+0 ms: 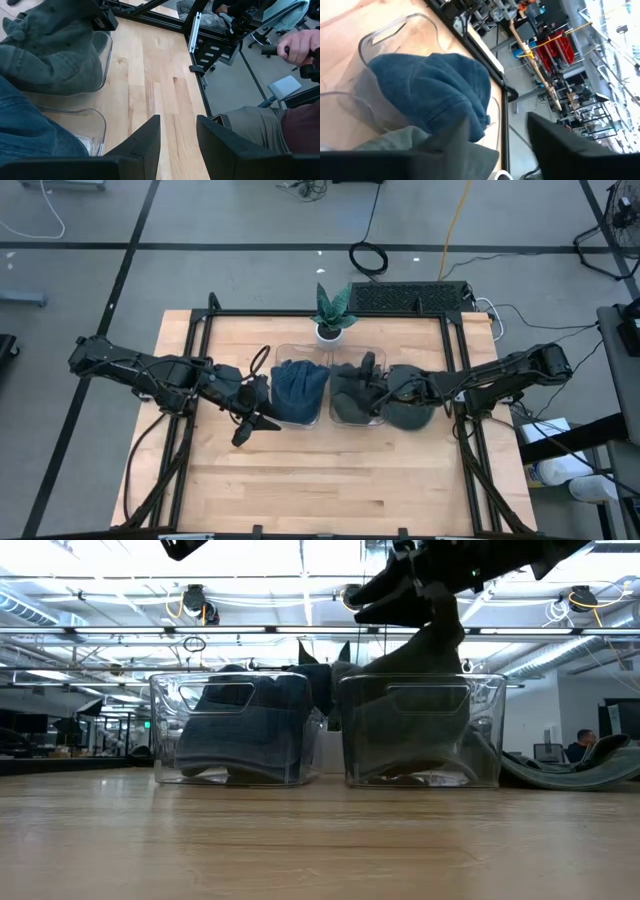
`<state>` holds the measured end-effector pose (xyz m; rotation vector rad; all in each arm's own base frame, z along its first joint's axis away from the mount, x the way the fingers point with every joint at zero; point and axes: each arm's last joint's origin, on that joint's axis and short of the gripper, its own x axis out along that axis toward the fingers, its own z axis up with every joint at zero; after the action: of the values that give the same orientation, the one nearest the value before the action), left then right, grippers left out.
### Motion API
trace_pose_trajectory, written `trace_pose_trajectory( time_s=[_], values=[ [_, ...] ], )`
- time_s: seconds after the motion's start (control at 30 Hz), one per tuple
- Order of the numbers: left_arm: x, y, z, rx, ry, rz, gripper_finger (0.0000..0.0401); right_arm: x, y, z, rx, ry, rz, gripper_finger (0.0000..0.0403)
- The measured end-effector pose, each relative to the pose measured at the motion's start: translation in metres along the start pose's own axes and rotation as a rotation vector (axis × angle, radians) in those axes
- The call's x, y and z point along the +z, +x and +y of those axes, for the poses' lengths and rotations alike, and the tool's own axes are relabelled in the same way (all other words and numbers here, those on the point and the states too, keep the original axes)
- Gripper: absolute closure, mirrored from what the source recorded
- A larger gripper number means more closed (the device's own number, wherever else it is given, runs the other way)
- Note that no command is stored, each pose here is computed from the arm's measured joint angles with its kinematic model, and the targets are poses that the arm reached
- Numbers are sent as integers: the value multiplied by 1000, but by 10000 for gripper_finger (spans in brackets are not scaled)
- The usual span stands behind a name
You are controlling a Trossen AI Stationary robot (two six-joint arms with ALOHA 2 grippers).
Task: Pick & Place hat
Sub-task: Put the bottom gray cap into the right transparent bin, then put the gray cap into the right transparent bin
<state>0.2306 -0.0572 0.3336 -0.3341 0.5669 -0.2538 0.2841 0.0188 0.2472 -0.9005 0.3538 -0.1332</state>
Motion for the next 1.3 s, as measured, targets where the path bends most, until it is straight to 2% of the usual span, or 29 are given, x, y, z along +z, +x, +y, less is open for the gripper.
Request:
trace_pose_trajectory(
  time_s=[0.17,0.23,0.27,0.4,0.63,0.73,0.8,0.97,1.13,1.3],
  values=[
    [0,0,0,1,8,-1,270,0,0,0,2,30,2,363],
    [0,0,0,1,11,-1,270,0,0,0,3,35,3,392],
    [0,0,0,1,10,-1,270,0,0,0,2,36,3,390],
    [0,0,0,1,9,0,270,0,0,0,-3,24,-4,351],
    [0,0,0,1,4,0,270,2,-1,-5,-39,41,-24,255],
    [0,0,0,1,3,1,270,3,-4,-10,-102,107,9,213],
    [0,0,0,2,1,3,270,0,-8,-14,-184,176,96,187],
    [-1,0,0,5,0,12,270,-10,-23,-24,-495,313,395,138],
    [-2,0,1,8,10,19,270,-16,-41,-26,-693,254,620,114],
    [-2,0,1,8,32,20,270,-13,-53,-26,-859,207,752,113]
  ],
)
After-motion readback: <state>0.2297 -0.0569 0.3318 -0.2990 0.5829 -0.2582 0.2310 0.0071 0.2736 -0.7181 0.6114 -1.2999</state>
